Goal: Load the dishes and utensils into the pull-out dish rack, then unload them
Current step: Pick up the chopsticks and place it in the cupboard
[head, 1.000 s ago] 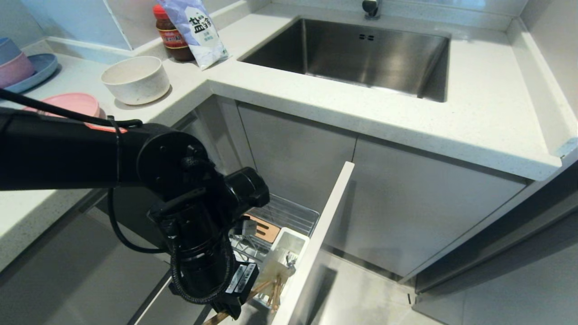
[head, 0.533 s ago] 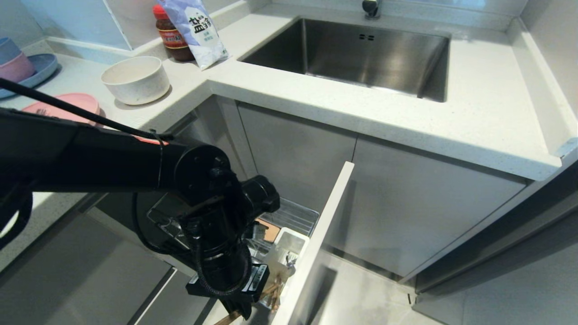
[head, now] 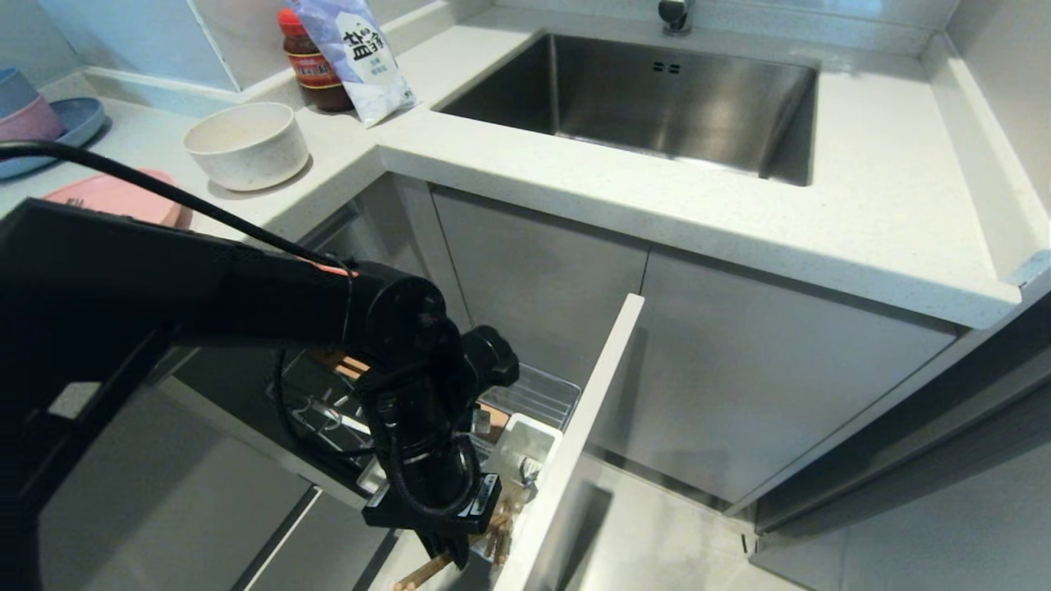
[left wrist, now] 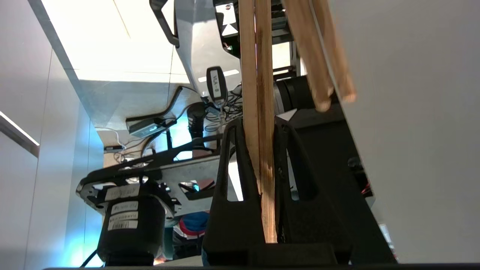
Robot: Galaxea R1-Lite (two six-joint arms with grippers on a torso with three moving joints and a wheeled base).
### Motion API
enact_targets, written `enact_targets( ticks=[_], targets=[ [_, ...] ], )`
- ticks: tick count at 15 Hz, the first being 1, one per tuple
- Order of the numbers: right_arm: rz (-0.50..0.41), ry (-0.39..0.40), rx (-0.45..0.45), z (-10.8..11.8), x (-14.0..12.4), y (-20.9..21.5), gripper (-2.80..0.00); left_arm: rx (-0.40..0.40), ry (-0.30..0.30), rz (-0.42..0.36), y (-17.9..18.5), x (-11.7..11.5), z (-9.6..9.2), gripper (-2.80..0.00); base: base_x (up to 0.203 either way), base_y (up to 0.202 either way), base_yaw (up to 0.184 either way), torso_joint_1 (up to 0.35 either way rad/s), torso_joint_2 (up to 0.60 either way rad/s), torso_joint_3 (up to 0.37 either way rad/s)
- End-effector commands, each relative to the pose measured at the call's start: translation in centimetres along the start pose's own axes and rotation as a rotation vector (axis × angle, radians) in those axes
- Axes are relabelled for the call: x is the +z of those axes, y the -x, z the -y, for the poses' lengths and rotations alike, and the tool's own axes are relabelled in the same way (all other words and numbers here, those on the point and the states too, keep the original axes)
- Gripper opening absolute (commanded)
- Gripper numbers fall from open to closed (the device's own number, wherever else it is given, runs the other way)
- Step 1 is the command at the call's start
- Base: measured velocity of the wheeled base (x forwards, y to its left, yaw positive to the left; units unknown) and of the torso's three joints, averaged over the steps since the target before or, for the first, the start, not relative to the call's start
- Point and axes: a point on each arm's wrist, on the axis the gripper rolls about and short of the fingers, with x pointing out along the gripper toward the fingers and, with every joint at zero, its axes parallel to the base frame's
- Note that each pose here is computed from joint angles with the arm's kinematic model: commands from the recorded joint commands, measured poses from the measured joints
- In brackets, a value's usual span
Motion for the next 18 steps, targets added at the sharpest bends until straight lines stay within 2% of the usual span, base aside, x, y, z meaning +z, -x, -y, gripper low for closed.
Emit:
enact_targets(
  ticks=[1, 8, 17, 18],
  targets=[
    [0.001, 0.000, 0.000, 0.0, 0.0, 0.0, -2.80, 0.004, 0.015, -0.015, -0.7, 1.1, 0.0, -2.80, 0.000, 0.000, 0.000, 0.000, 0.00, 0.000],
    [0.001, 0.000, 0.000, 0.0, 0.0, 0.0, -2.80, -0.001, 0.035, -0.034, -1.9, 2.6, -0.2, -2.80, 0.000, 0.000, 0.000, 0.000, 0.00, 0.000],
    [0.001, 0.000, 0.001, 0.0, 0.0, 0.0, -2.80, -0.007, 0.045, -0.027, -1.9, 3.4, -0.5, -2.80, 0.000, 0.000, 0.000, 0.000, 0.00, 0.000],
    [0.001, 0.000, 0.000, 0.0, 0.0, 0.0, -2.80, -0.005, 0.045, -0.026, -1.9, 3.4, -0.5, 0.00, 0.000, 0.000, 0.000, 0.000, 0.00, 0.000]
  ],
)
